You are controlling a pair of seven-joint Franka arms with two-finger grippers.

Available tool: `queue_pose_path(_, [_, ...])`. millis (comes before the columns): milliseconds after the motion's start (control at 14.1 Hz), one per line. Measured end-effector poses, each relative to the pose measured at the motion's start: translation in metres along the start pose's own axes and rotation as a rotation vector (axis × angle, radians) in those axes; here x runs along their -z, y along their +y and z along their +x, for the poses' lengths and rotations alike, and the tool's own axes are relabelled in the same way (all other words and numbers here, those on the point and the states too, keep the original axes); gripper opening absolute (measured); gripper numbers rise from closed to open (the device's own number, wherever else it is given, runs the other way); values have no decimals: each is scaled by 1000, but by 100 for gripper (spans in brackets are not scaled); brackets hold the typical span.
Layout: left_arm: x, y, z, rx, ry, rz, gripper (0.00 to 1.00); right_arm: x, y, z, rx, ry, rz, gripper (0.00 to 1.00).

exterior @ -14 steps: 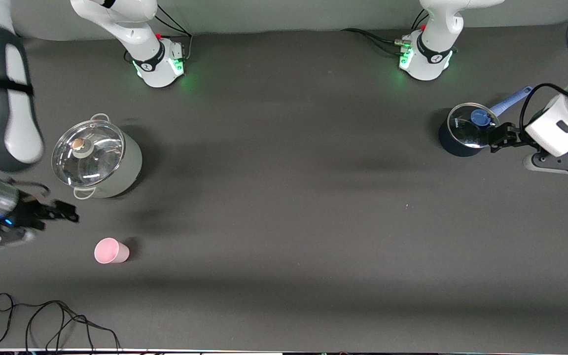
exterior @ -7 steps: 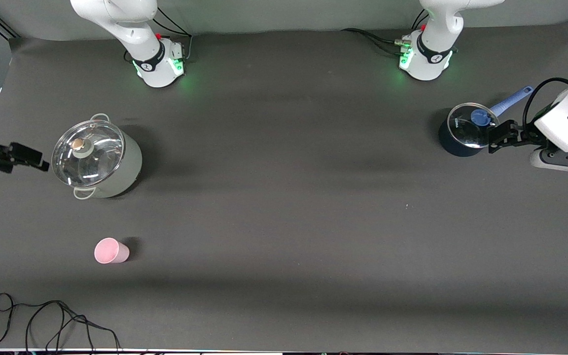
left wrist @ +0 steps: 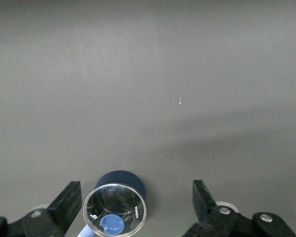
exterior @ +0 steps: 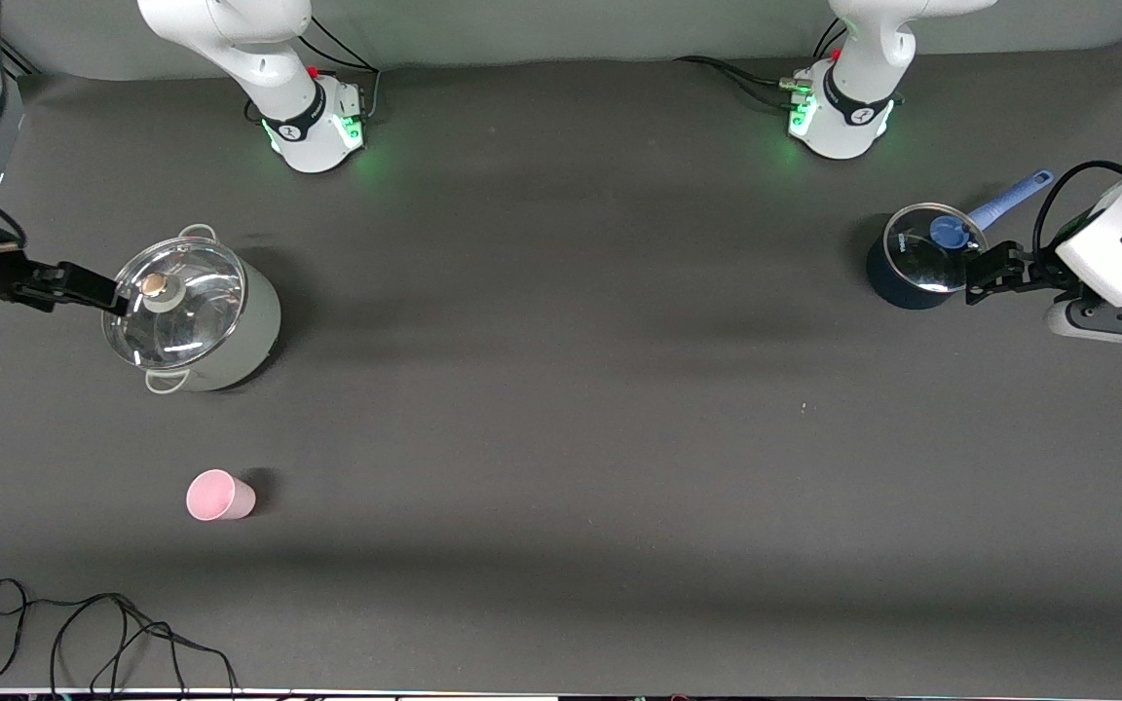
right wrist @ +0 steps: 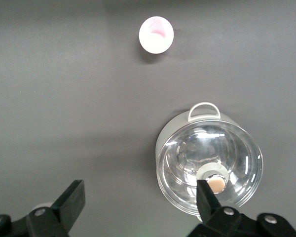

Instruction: Transfer pink cup from left to right arm

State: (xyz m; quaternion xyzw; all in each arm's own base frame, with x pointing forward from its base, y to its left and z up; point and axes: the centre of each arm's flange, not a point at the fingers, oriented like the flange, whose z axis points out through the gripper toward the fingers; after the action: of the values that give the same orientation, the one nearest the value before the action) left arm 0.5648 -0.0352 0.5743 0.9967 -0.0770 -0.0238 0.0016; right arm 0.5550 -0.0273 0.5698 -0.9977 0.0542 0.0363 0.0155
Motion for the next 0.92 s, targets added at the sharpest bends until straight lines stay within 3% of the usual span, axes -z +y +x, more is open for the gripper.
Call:
queue_pose_path(497, [-2, 0, -1, 0, -9, -1, 100, 24, 7, -21, 43, 42, 4, 100])
queue_pose_path(924, [-2, -1, -1, 1, -11, -1, 100, 18, 7, -16, 55, 36, 3, 100])
